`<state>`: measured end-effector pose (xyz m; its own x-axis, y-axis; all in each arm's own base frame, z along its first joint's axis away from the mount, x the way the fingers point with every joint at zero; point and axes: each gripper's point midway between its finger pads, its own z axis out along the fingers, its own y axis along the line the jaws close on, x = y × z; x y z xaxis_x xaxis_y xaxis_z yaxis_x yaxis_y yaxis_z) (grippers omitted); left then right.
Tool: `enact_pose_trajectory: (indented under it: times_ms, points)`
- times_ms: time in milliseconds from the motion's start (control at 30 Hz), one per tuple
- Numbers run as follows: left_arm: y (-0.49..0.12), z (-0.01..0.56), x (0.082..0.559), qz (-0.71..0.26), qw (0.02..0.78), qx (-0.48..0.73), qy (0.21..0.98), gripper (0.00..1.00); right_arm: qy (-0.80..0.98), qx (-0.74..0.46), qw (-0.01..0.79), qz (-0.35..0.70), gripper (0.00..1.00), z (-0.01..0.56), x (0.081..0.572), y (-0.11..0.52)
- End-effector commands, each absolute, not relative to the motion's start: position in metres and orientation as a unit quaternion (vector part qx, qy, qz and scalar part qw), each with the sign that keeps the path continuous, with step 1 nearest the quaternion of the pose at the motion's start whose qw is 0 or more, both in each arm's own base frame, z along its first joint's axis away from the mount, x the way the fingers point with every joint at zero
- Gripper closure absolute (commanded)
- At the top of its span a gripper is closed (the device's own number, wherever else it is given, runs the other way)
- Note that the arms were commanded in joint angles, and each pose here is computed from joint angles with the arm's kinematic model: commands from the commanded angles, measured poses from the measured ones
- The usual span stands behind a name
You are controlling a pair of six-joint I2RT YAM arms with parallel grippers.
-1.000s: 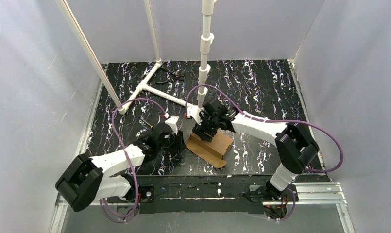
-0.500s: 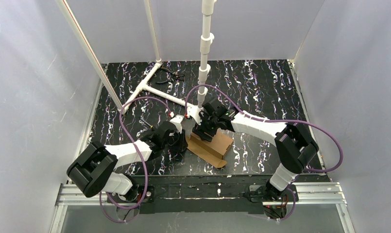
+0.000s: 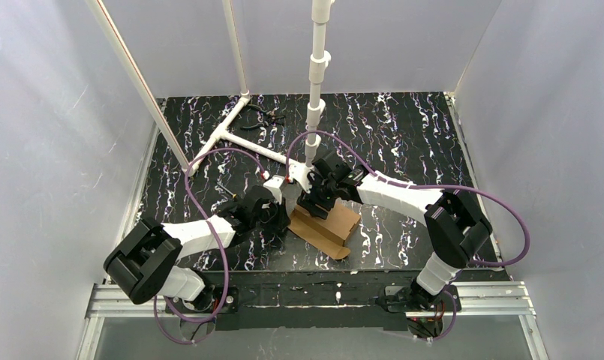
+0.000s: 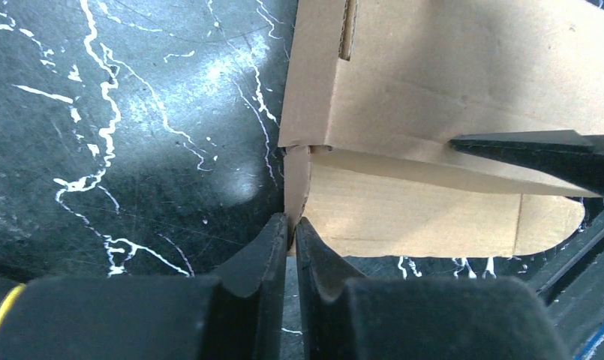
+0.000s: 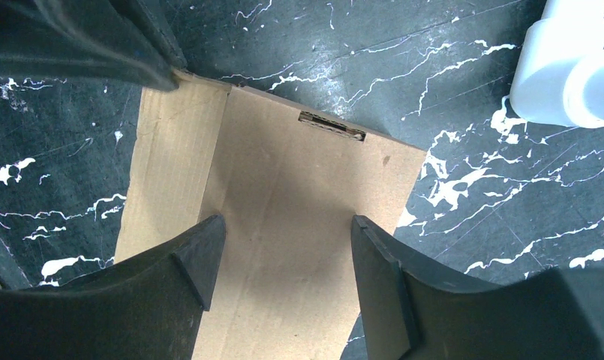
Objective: Fold the paper box
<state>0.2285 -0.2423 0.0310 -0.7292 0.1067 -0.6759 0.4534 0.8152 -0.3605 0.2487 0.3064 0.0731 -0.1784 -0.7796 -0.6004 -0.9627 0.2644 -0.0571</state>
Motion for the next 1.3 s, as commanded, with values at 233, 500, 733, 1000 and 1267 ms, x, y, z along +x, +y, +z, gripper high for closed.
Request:
enact_pose_trajectory:
  times_ms: [233,500,733,1000,1267]
  points:
    - [-0.255,0.056,0.234,-0.291,0.354,0.168,0.873,1.00,0.770,-0.594,0.177,0.152,0.29,0.032,0.223,0.283]
    - [-0.259,0.053,0.228,-0.302,0.341,0.186,0.870,1.00,0.770,-0.594,0.176,0.153,0.29,0.032,0.223,0.283]
    - [-0.266,0.059,0.230,-0.310,0.342,0.204,0.863,1.00,0.771,-0.594,0.173,0.153,0.29,0.031,0.223,0.283]
    - [-0.270,0.056,0.225,-0.320,0.327,0.215,0.863,1.00,0.771,-0.594,0.172,0.153,0.29,0.030,0.222,0.283]
    - [-0.259,0.048,0.215,-0.316,0.320,0.199,0.871,1.00,0.773,-0.593,0.172,0.148,0.29,0.029,0.224,0.283]
